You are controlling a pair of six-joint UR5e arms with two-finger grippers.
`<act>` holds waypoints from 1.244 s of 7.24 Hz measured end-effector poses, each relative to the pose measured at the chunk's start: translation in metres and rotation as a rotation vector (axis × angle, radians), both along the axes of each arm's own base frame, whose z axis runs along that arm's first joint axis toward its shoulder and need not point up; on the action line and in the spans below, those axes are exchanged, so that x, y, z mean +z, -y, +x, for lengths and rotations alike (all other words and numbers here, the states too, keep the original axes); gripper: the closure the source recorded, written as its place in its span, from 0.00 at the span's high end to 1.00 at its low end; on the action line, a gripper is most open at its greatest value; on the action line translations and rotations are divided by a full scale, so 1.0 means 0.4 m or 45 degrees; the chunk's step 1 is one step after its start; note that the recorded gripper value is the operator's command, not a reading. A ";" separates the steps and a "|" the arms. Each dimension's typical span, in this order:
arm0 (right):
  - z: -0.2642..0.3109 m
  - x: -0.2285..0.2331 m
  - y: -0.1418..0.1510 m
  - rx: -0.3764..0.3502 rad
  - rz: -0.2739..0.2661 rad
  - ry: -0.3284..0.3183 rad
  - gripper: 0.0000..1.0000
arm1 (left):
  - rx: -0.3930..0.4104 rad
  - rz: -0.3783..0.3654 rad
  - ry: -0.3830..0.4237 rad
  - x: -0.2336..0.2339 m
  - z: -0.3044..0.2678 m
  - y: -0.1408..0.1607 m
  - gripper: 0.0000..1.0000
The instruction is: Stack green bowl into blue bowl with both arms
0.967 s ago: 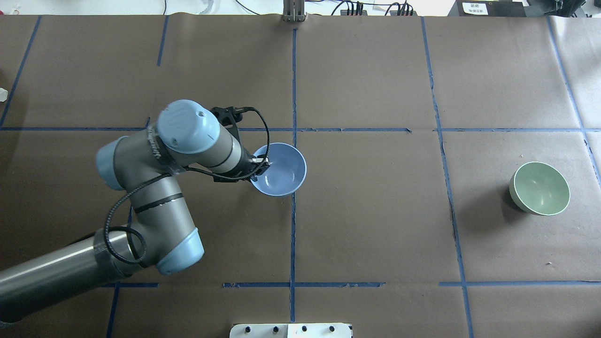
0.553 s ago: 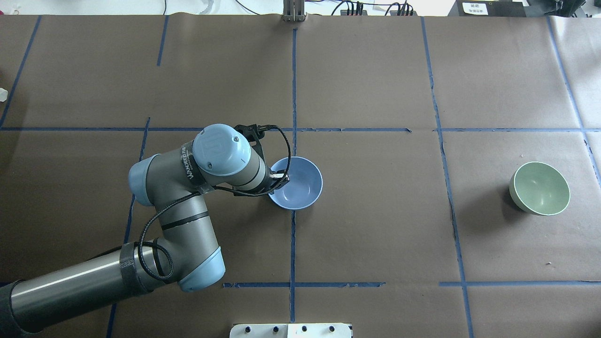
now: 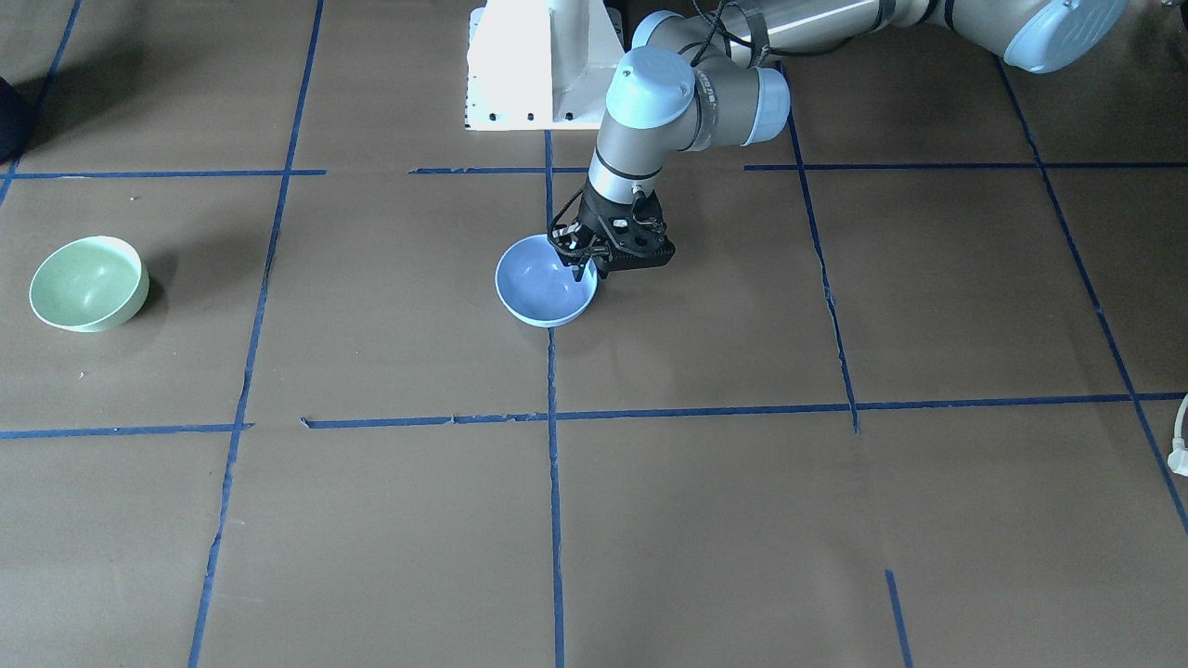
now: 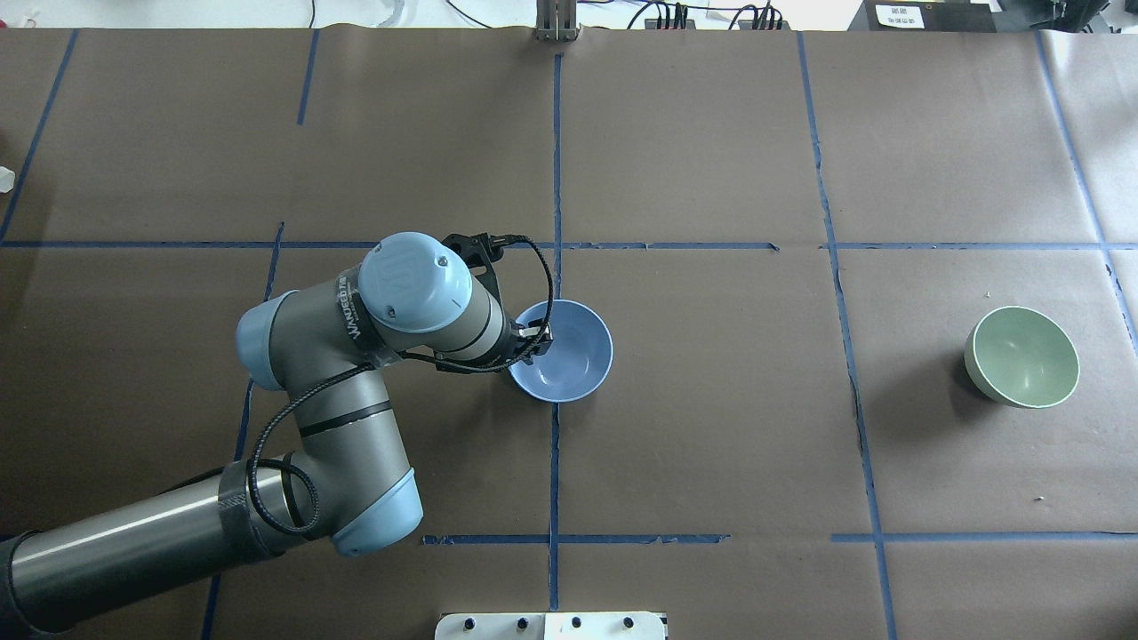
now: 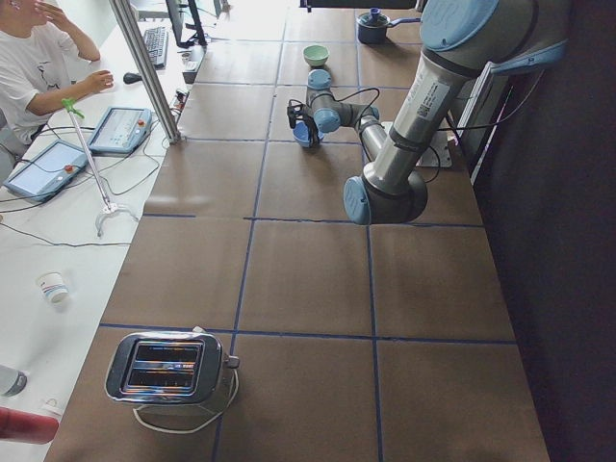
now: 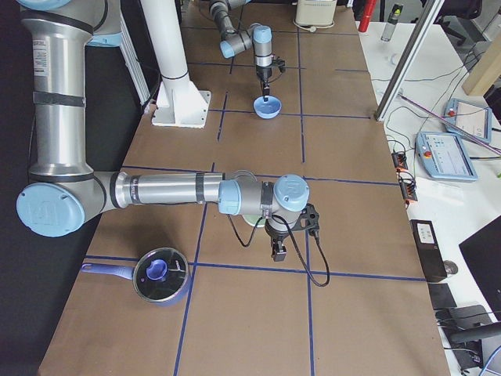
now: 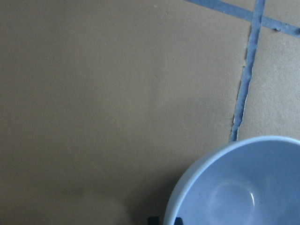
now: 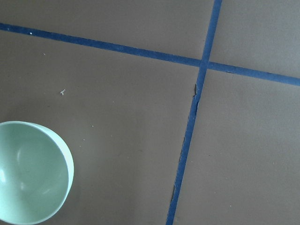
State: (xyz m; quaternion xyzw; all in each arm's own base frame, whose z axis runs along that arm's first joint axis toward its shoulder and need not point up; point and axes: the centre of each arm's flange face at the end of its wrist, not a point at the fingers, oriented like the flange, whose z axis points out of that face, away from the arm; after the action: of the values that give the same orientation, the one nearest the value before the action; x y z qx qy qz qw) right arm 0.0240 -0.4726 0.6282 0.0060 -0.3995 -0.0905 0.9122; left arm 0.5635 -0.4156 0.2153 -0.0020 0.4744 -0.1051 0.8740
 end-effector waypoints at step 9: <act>-0.112 -0.124 0.037 0.179 0.076 0.107 1.00 | 0.507 0.385 0.285 0.899 -1.433 0.206 1.00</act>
State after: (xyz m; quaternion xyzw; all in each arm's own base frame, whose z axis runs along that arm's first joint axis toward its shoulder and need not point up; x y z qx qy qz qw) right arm -0.0206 -0.4875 0.5785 0.0650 -0.4331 -0.0377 0.8982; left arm -0.0096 -0.4980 0.5748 0.0471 0.3754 0.1412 0.9148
